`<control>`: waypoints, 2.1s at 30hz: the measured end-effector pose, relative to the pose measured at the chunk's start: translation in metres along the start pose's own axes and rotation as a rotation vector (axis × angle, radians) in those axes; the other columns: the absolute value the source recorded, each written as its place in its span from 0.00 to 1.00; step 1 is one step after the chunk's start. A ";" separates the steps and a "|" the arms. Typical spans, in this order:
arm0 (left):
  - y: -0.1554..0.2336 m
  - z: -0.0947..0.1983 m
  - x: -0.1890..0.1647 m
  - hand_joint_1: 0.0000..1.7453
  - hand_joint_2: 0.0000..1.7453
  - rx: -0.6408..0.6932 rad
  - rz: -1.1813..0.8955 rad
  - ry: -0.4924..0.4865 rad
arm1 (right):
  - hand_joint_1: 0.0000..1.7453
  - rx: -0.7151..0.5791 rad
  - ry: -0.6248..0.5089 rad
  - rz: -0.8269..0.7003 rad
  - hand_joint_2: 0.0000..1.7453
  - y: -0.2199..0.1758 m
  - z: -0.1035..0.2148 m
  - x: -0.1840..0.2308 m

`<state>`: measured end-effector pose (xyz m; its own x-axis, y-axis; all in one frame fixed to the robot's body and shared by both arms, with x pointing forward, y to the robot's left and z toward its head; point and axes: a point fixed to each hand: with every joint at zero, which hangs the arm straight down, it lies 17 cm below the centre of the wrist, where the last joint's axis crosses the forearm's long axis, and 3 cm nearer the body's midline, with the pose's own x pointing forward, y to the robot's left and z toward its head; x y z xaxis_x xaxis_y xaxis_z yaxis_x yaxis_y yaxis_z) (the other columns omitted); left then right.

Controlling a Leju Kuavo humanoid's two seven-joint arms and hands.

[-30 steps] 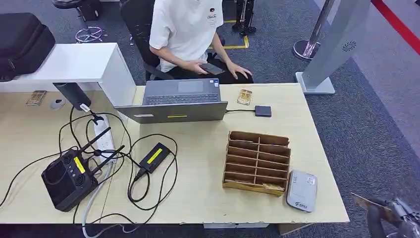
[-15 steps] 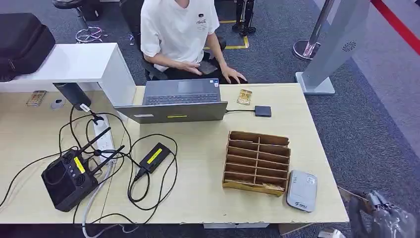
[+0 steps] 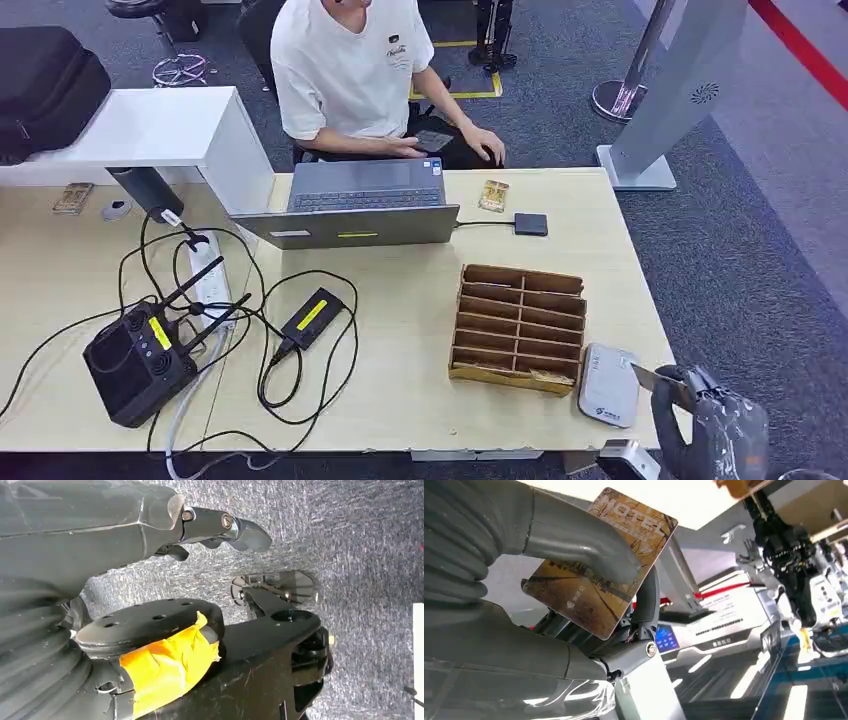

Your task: Pass the card to the sensor for recognition and then transmit it.

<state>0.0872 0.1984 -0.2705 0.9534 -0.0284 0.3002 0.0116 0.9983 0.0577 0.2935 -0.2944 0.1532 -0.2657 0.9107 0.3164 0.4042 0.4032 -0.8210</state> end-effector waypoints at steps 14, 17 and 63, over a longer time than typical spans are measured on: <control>-0.003 0.003 0.030 0.00 1.00 -0.004 -0.041 -0.179 | 1.00 0.103 -0.002 -0.032 1.00 0.040 0.015 0.008; -0.010 0.004 0.027 0.00 1.00 -0.042 -0.022 -0.161 | 1.00 0.118 0.001 -0.029 1.00 0.045 0.019 0.006; -0.023 0.005 0.010 0.00 1.00 -0.130 -0.031 -0.069 | 1.00 0.173 0.115 0.030 1.00 0.094 0.017 -0.056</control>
<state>0.0951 0.1751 -0.2635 0.9291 -0.0582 0.3652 0.0839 0.9950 -0.0549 0.3317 -0.3090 0.0505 -0.1497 0.9304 0.3345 0.2518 0.3630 -0.8971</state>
